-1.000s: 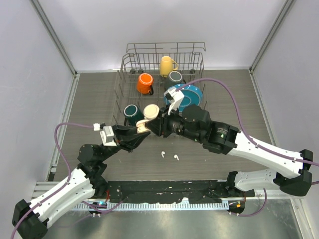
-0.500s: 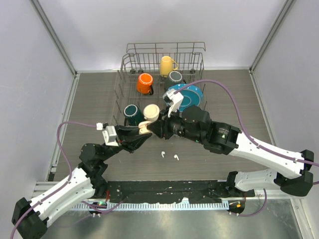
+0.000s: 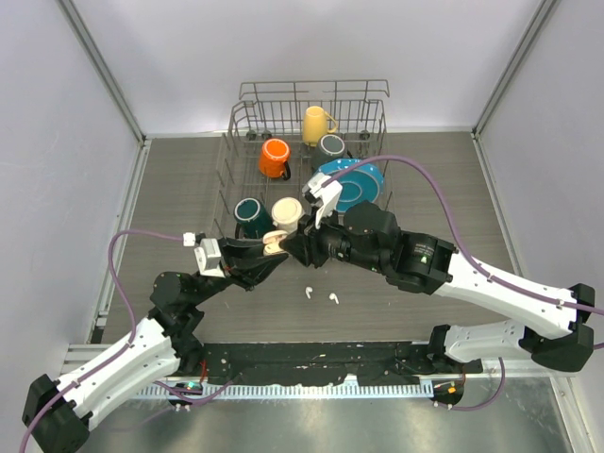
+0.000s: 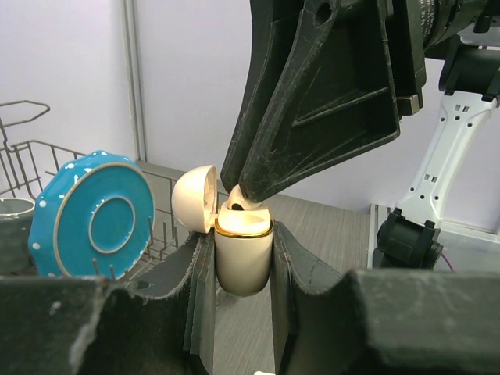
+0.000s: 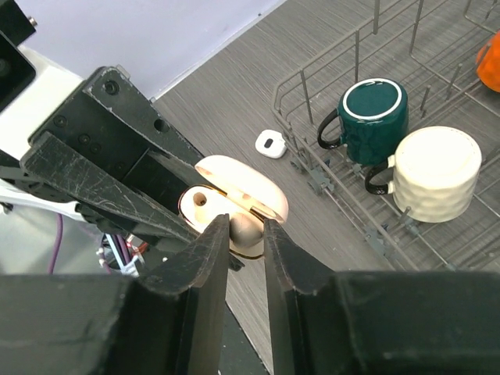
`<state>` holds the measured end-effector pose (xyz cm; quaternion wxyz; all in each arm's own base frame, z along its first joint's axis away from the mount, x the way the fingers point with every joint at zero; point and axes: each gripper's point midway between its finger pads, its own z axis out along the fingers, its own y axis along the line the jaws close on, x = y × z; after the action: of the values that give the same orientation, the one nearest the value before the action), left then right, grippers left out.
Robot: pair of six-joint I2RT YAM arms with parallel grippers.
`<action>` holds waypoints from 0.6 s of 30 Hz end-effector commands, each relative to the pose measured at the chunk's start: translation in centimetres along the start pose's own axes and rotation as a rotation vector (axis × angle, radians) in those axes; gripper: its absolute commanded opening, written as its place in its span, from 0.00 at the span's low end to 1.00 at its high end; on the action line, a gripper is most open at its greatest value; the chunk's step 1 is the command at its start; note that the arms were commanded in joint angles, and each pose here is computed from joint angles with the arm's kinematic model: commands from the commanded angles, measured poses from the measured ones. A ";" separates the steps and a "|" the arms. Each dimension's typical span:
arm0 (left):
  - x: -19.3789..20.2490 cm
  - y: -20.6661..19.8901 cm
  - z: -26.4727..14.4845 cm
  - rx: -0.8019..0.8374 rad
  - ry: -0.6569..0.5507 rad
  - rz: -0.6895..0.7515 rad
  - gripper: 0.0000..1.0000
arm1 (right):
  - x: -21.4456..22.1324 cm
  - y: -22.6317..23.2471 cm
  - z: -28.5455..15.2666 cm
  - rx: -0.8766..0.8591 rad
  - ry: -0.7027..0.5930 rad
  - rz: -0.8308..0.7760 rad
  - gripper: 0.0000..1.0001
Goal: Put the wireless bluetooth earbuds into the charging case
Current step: Place the earbud in the charging case.
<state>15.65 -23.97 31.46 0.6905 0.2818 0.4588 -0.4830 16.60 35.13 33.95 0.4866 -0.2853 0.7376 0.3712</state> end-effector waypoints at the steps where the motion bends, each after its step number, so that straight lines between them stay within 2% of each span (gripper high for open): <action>1: -3.9 -0.9 0.3 0.038 -0.134 0.061 0.00 | -0.2 -1.3 -1.4 0.050 0.023 -0.098 0.33; 10: -4.1 -1.6 0.1 0.072 -0.135 0.061 0.00 | -1.2 -2.4 -1.5 0.109 -0.006 -0.148 0.49; 12: -3.8 -1.6 0.1 0.071 -0.125 0.058 0.00 | -2.4 -2.3 -2.1 0.112 -0.046 -0.138 0.53; 14: -3.6 -1.5 0.1 0.068 -0.119 0.057 0.00 | -3.6 -2.4 -2.7 0.121 -0.092 -0.125 0.61; 18: -3.2 -1.4 0.0 0.061 -0.108 0.056 0.00 | -6.2 -2.8 -5.8 0.138 -0.225 -0.054 0.73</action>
<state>15.10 -23.90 31.89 0.6914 0.2879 0.4475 -0.4886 17.59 33.13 34.82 0.5252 -0.3011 0.7285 0.3207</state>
